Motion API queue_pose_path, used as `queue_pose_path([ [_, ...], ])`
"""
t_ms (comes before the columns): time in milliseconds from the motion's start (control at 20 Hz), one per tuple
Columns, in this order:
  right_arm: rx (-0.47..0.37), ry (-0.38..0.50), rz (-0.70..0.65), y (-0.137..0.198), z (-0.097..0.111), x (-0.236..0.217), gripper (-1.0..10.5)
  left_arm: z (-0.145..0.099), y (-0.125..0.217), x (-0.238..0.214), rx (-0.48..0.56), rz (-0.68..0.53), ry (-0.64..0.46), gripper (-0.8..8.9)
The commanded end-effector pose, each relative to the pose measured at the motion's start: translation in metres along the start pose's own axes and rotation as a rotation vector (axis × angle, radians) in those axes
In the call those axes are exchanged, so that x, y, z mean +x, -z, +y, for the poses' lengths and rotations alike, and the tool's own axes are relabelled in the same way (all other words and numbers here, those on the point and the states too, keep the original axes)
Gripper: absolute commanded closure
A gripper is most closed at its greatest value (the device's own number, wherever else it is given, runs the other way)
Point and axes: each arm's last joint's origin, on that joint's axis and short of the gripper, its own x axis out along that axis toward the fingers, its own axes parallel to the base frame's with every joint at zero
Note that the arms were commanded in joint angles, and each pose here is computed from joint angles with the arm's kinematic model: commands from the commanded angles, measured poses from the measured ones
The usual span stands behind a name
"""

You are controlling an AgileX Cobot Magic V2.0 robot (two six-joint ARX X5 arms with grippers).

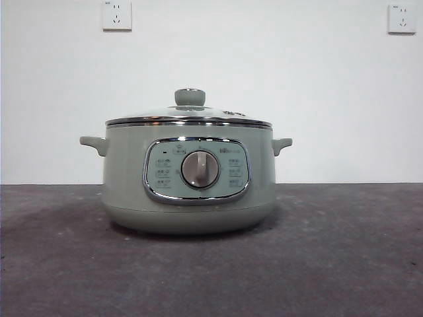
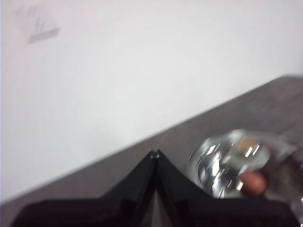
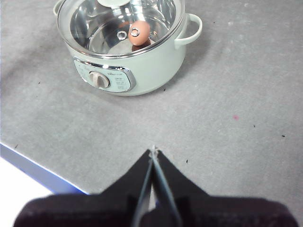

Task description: Pick up the egg,open the lid,put the egg in the pot,close the lid

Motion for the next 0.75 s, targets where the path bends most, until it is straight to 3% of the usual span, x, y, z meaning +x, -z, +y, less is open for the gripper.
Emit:
queue_pose_path([
  [50, 0.01, 0.0, 0.004, 0.001, 0.0, 0.002, 9.5, -0.01, 0.053, 0.001, -0.017, 0.035, -0.029, 8.16],
  [400, 0.01, 0.0, 0.004, 0.001, 0.0, 0.002, 9.5, -0.038, 0.177, -0.001, -0.167, 0.054, -0.084, 8.16],
  [600, 0.01, 0.0, 0.004, 0.001, 0.0, 0.002, 9.5, -0.045, 0.213, -0.002, -0.231, 0.085, -0.174, 8.16],
  [750, 0.01, 0.0, 0.004, 0.001, 0.0, 0.002, 9.5, -0.049, 0.229, -0.001, -0.264, 0.088, -0.178, 8.16],
])
